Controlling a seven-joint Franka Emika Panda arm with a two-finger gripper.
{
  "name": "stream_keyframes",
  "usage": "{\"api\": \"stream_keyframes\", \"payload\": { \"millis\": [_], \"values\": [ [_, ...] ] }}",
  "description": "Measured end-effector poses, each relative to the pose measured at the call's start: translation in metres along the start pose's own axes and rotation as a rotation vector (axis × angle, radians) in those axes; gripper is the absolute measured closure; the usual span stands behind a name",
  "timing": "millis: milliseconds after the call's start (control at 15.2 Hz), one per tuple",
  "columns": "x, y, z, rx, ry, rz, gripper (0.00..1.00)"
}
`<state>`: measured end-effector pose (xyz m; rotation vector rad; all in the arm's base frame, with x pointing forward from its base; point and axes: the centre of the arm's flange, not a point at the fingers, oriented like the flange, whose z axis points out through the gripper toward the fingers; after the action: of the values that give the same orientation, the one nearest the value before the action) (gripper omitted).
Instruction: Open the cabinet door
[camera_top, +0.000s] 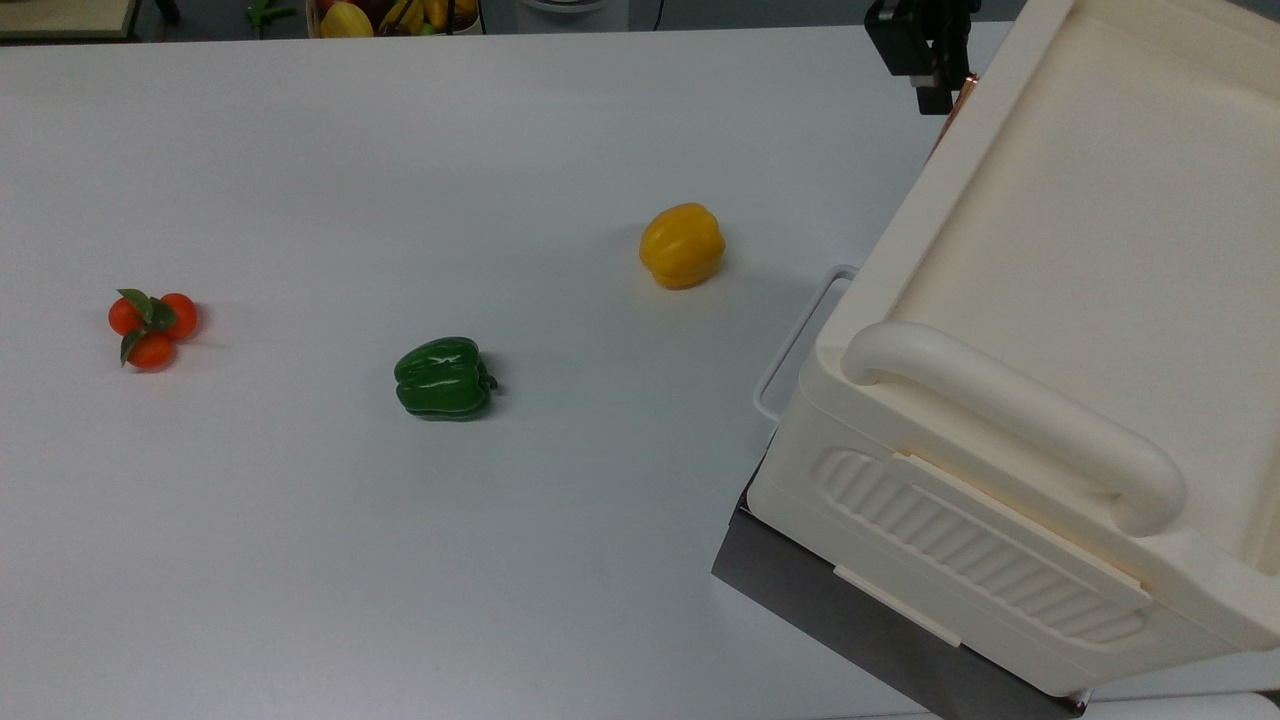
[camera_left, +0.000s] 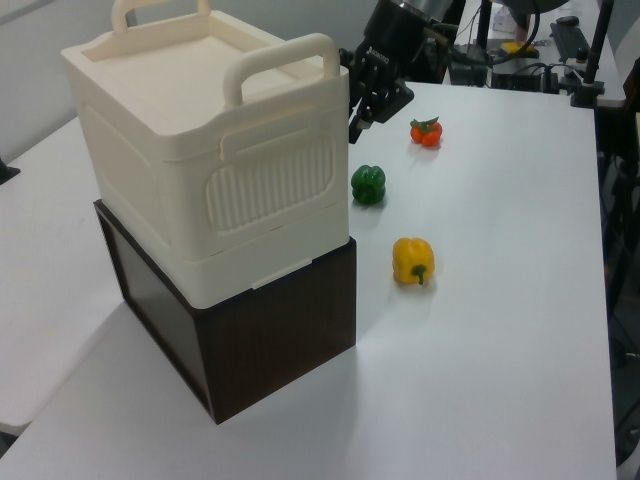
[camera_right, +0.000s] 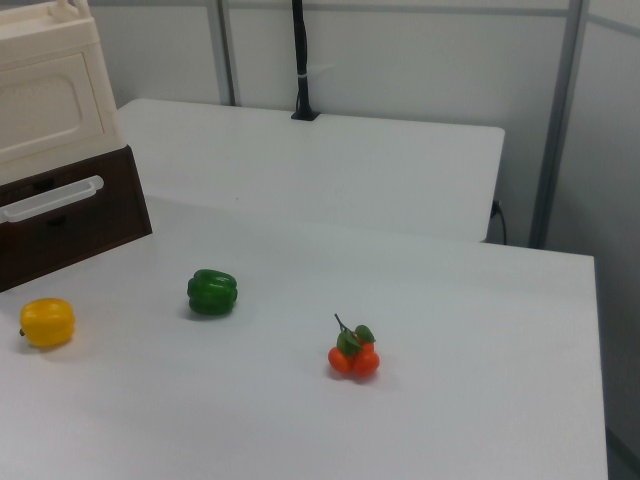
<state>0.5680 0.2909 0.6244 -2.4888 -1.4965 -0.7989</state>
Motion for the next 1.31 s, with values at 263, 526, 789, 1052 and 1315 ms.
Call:
{"api": "stream_keyframes", "payload": {
  "millis": [263,526,789,1052,1315],
  "values": [
    [0.0024,0.0025,0.0021,-0.016,0.026,0.001,0.69],
    [0.0032,0.0014,0.0047,-0.013,0.029,0.007,0.85],
    [0.0032,0.0012,0.0047,-0.012,0.029,0.008,0.85],
    [0.0027,0.0014,0.0044,-0.011,0.027,0.009,0.85],
    [-0.0051,0.0052,-0.0025,0.006,-0.011,0.019,0.85]
  ]
}}
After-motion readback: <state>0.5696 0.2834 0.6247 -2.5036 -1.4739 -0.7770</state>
